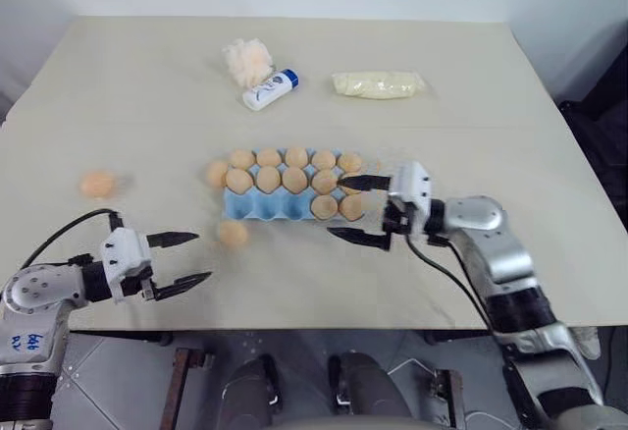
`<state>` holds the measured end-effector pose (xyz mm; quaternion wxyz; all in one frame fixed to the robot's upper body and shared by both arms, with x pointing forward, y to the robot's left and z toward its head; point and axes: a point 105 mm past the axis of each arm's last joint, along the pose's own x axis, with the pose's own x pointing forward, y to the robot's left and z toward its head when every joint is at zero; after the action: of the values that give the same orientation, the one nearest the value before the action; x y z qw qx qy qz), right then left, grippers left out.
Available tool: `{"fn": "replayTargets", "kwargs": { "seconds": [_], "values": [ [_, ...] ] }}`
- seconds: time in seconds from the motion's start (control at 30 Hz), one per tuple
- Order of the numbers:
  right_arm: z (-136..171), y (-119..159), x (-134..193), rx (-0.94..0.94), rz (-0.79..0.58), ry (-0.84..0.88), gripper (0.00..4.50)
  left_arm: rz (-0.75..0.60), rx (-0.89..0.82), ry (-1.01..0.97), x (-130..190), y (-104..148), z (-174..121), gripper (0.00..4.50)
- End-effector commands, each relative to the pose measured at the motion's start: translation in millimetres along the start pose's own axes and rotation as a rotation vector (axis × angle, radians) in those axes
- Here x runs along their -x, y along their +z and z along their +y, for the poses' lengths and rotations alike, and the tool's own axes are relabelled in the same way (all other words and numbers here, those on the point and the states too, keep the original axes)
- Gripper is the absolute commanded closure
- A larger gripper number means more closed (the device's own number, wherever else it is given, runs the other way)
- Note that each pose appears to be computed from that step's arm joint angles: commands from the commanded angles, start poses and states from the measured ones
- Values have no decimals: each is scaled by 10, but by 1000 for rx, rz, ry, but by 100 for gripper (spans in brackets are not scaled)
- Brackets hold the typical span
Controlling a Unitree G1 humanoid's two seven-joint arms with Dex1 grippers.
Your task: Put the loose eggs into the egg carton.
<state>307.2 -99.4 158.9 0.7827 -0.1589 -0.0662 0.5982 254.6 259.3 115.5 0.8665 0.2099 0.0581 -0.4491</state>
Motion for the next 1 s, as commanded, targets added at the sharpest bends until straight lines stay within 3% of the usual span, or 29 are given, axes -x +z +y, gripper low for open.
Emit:
{"fn": "replayTargets", "kwargs": {
  "seconds": [0.03, 0.17, 0.47, 0.83, 0.93, 1.0],
  "values": [
    [36, 45, 269, 45, -7, -24, 0, 19, 39, 92, 195, -68, 69, 3],
    [132, -87, 455, 26, 40, -17, 0, -22, 73, 173, 205, -73, 124, 3],
    [141, -67, 442, 25, 19, -37, 0, -166, 168, 184, -347, 161, -52, 3],
    [213, -16, 376, 29, 4, -33, 0, -167, 259, 283, -885, 142, -224, 3],
    [230, -25, 374, 22, 9, -32, 0, -162, 227, 290, -809, 155, -196, 60],
    [242, -23, 367, 19, 9, -30, 0, -187, 214, 262, -744, 229, -215, 122]
  ]
}}
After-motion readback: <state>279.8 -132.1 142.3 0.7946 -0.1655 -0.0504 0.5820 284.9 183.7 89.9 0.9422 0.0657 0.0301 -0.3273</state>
